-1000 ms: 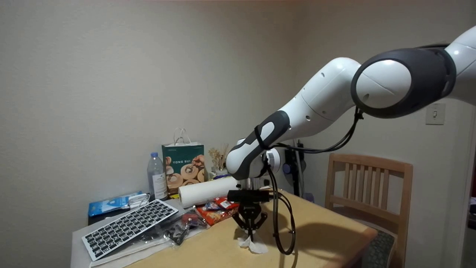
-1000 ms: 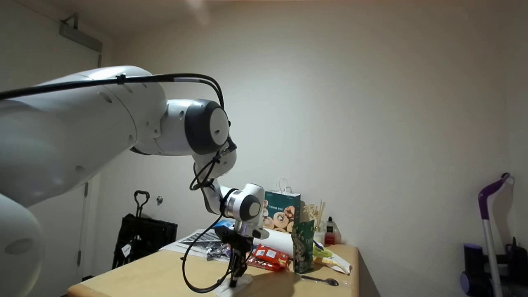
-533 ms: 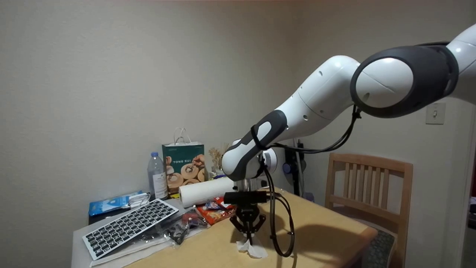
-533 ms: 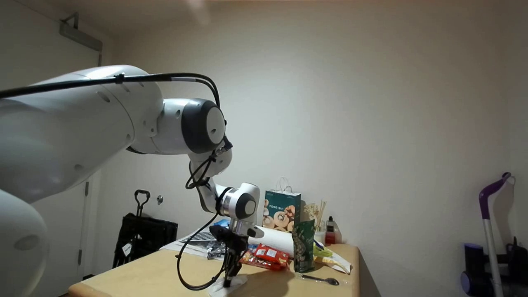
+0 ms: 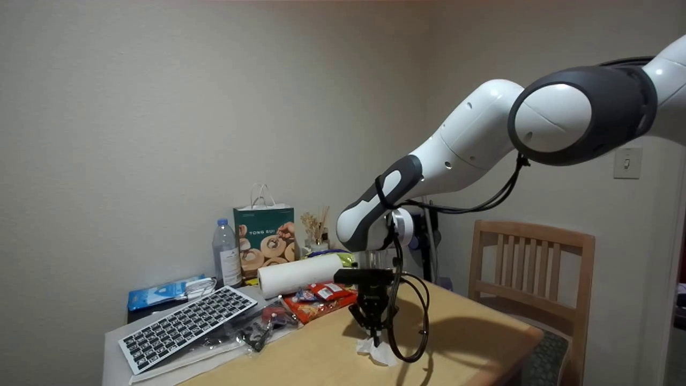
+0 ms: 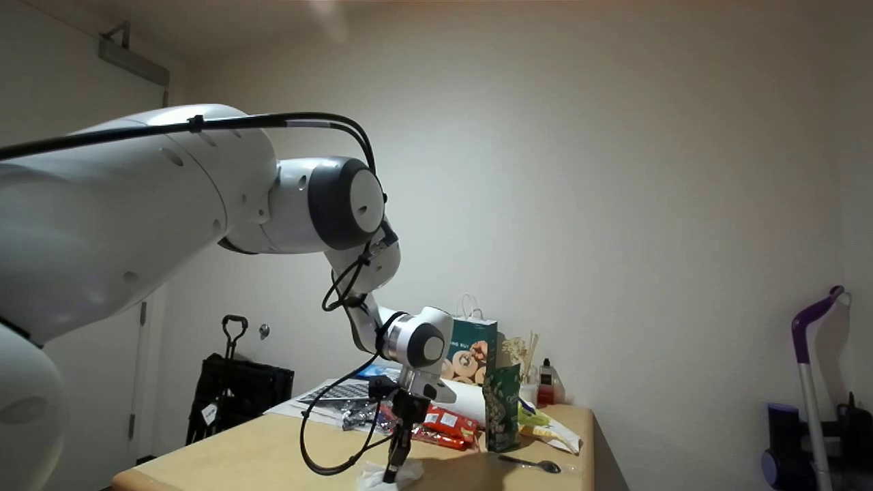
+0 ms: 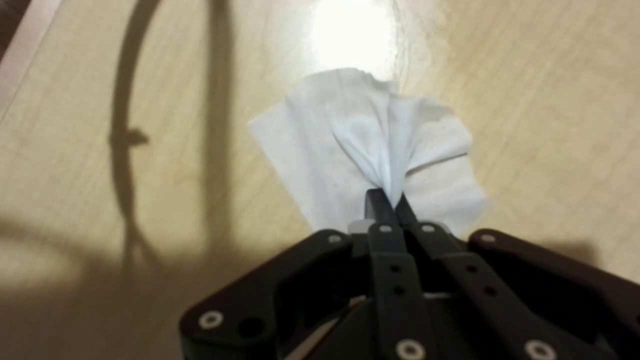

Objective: Wipe the table with the white cloth

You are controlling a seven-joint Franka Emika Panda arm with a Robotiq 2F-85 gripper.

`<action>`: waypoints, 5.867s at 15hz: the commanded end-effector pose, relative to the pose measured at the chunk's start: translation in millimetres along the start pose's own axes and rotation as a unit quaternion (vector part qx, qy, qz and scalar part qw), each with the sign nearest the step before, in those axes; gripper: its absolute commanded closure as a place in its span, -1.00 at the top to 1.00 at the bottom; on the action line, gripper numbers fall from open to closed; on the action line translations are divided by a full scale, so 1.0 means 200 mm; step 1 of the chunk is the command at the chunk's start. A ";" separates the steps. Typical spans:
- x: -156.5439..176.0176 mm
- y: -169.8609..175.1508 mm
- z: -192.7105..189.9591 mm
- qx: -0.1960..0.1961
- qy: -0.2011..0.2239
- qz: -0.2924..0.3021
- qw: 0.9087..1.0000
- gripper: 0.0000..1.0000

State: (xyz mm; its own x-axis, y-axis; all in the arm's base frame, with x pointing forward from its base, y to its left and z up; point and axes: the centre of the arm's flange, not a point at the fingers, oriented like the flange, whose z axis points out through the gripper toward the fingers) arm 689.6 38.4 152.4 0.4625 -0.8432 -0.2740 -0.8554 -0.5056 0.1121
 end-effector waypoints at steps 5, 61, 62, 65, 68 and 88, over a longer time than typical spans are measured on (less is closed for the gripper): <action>0.01 0.05 0.03 -0.006 0.004 0.019 1.000 -0.99; 0.71 0.84 -0.03 -0.023 0.129 0.330 0.935 -0.99; 0.66 0.80 -0.02 -0.029 0.147 0.312 0.938 -0.99; 0.70 0.70 -0.12 -0.025 0.150 0.300 0.942 -0.96; 0.67 0.69 -0.11 -0.026 0.157 0.292 0.943 -0.99; -0.24 0.27 0.27 -0.162 0.285 -0.048 0.944 -0.99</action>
State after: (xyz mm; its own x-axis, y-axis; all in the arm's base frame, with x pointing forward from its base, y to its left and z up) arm 624.3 16.0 141.6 0.5477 -0.7930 0.2669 -0.8173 -0.4386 0.3738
